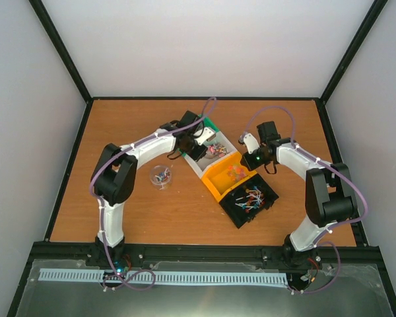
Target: Pack the candies
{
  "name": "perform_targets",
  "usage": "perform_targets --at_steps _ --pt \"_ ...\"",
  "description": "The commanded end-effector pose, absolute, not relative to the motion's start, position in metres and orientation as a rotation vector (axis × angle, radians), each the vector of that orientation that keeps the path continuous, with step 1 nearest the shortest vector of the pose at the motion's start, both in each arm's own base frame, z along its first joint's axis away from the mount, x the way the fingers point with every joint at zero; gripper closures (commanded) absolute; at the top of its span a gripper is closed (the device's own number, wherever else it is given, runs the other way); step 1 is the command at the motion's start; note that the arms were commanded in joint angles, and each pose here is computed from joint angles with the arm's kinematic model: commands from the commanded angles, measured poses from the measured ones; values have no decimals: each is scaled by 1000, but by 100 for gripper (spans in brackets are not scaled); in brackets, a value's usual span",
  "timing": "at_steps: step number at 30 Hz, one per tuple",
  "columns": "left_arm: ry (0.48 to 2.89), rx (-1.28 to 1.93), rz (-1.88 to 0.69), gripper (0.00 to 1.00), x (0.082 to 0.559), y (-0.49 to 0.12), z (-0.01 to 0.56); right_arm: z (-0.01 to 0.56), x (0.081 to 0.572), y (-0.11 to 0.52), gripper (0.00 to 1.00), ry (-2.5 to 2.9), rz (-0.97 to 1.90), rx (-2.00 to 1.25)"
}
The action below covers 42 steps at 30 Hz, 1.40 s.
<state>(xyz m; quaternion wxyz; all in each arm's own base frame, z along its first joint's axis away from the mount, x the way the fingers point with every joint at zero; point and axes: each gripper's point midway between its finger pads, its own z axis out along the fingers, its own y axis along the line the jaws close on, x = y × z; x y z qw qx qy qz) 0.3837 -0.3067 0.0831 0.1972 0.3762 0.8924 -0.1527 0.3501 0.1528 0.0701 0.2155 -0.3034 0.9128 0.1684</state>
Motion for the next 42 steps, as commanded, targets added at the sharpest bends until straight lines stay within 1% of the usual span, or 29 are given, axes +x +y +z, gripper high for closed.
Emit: perform_targets --at_steps 1,3,9,14,25,42 --pt "2383 1119 -528 99 372 -320 43 48 325 164 97 2570 544 -965" --pt "2260 1119 -537 99 377 -325 61 48 327 163 97 2573 528 -957" --pt "2087 1134 -564 99 367 -323 94 44 330 159 97 2602 499 -931" --pt "2082 1124 -514 99 363 -311 105 43 334 154 97 2610 459 -907" --pt "2021 1060 -519 99 352 -271 140 44 337 149 97 2613 441 -887" --pt "1926 1068 -688 99 330 -250 158 45 336 149 97 2610 437 -896"
